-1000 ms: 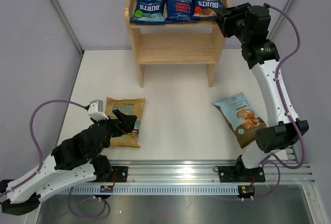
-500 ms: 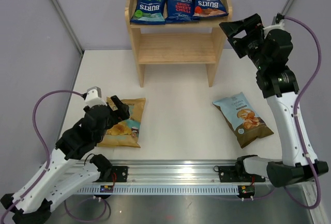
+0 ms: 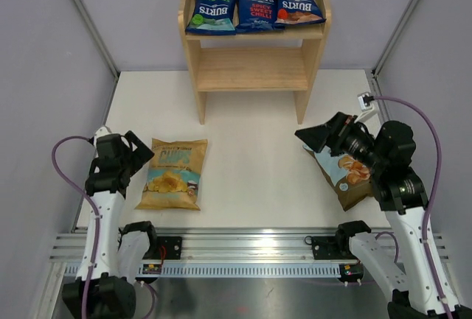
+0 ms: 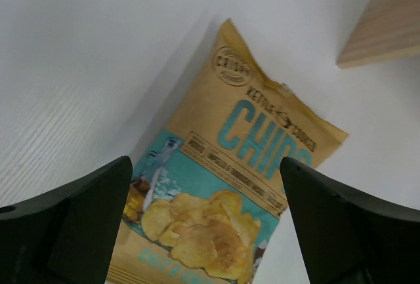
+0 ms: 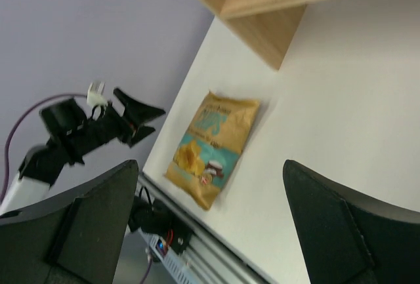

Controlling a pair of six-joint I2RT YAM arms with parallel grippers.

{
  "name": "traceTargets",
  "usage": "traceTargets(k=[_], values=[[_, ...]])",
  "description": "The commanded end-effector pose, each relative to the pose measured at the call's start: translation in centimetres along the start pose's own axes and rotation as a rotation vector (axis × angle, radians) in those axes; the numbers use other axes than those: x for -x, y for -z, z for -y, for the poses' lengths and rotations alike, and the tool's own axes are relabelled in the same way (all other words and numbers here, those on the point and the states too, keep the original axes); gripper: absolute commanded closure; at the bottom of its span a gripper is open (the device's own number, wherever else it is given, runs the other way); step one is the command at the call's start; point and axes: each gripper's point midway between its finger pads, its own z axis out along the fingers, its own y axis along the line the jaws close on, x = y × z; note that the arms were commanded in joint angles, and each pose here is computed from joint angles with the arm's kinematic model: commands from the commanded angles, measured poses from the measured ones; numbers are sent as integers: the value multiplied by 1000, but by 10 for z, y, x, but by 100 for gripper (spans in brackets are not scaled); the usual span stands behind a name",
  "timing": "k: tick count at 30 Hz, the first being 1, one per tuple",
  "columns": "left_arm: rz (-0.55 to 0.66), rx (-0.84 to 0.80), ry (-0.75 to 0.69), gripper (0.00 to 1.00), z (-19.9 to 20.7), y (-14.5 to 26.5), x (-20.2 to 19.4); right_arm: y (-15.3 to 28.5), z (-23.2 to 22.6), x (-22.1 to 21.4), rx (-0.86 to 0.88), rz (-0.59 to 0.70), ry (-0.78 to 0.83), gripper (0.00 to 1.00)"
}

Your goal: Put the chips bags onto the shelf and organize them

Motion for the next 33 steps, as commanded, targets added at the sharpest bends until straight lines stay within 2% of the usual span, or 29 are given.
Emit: traceTargets(k=[1,6,9,11,13,14,19,22,25,27,28,33], values=[[-9,-15,19,1,-7,-13,5,24,-14,-29,92,-58,60,1],[47,-13,24,1,-11,-15,19,51,-16,-57,118,-89,136,1],[12,-141,-50,1,18,0,28,59,-23,-72,175,-141,122,1],[-47,-117,-117,1,15,0,26,63,-32,-81,249,-162,103,1],[-44,-59,-141,1,10,3,39,74,-49,-91,356,-194,89,1],[-100,-12,-140,1,2,-4,32,77,-54,-92,393,-195,96,1],[-245,-117,-181,1,19,-23,13,86,-61,-96,433,-175,111,1],[-324,-124,-193,1,19,-33,3,90,-66,-105,489,-229,77,1],[-395,-37,-237,1,7,-43,-8,97,-75,-108,527,-244,93,1],[-389,105,-303,1,-11,-50,-4,103,-81,-110,554,-249,109,1],[-447,117,-322,1,-12,-59,-15,106,-84,-111,567,-249,115,1],[-668,-54,-311,1,10,-78,-66,114,-89,-119,619,-274,137,0]])
